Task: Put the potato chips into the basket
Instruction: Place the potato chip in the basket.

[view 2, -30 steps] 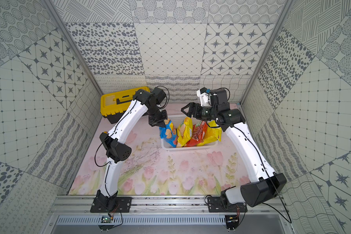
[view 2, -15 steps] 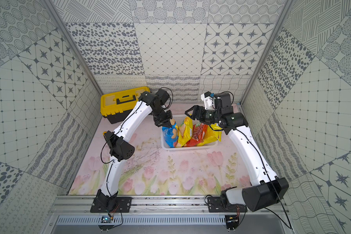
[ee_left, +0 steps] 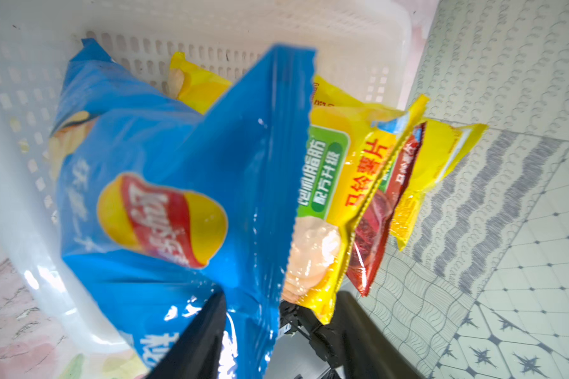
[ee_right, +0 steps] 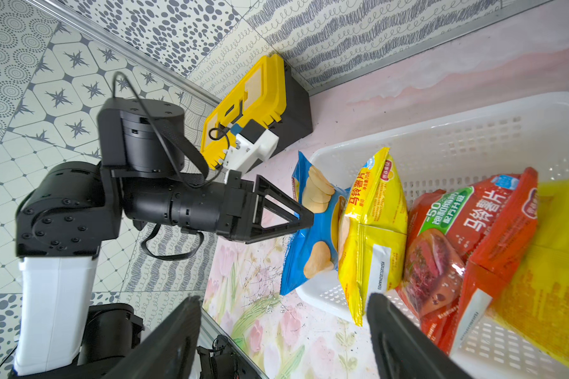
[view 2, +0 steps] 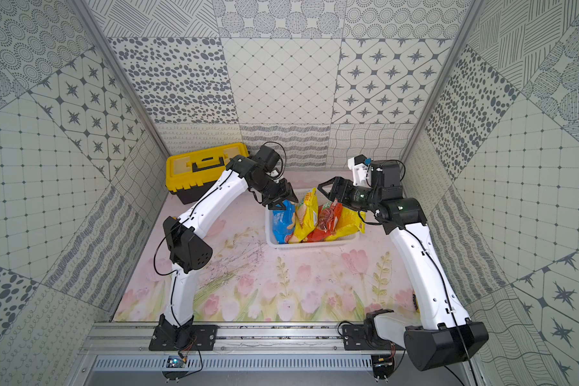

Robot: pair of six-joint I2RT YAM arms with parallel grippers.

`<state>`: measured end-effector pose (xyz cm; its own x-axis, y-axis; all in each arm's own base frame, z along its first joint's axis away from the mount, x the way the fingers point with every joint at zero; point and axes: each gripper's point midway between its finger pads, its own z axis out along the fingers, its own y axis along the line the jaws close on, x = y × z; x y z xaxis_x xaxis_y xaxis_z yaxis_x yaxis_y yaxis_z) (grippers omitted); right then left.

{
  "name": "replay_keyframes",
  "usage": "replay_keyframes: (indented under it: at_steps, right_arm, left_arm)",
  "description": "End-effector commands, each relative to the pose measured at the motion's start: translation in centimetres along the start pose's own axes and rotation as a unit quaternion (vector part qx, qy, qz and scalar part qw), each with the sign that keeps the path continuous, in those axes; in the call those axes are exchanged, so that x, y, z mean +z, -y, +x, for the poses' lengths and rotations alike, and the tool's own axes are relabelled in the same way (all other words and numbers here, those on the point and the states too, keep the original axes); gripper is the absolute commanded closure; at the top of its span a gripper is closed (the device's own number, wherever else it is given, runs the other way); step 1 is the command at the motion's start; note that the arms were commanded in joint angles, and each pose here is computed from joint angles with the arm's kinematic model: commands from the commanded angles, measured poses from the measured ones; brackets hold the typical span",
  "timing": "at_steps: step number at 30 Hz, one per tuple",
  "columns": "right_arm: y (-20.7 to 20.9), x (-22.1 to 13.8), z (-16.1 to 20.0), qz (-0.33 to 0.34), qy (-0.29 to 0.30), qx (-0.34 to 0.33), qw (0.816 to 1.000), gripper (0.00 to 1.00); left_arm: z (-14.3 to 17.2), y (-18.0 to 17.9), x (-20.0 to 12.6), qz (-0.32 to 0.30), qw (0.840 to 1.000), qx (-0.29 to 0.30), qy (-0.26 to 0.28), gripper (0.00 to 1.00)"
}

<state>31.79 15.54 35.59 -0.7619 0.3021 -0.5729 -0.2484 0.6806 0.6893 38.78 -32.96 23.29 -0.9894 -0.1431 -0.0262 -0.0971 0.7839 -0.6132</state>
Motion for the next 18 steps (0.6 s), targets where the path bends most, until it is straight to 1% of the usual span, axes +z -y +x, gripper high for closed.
replay_keyframes:
  at_steps: [1, 7, 8, 9, 14, 18]
  right_arm:
    - [-0.1, -0.4, -0.1, -0.002, 0.010, -0.008, 1.000, 0.15]
    - [0.6, -0.2, 0.0, 0.012, 0.014, -0.005, 1.000, 0.08]
    - [0.6, -0.3, -0.1, 0.011, 0.014, -0.007, 1.000, 0.06]
    - [0.6, -0.2, -0.1, 0.011, 0.014, -0.008, 1.000, 0.04]
    - [0.6, -0.5, -0.8, 0.017, 0.030, -0.018, 0.999, 0.03]
    - [1.0, -1.2, -1.7, 0.034, 0.058, -0.022, 0.998, 0.03]
  left_arm:
    - [-0.1, 2.3, -2.5, 0.031, 0.997, 0.049, 0.046, 0.22]
    - [1.1, 1.7, -5.3, 0.016, 0.995, 0.075, 0.070, 0.14]
    - [1.3, 1.7, -5.9, 0.015, 0.994, 0.080, 0.077, 0.02]
    - [1.4, 1.8, -6.5, 0.016, 0.993, 0.086, 0.084, 0.01]
    - [2.1, 2.7, -10.3, 0.025, 0.984, 0.122, 0.131, 0.01]
    - [2.5, 3.1, -13.3, 0.038, 0.970, 0.156, 0.181, 0.00]
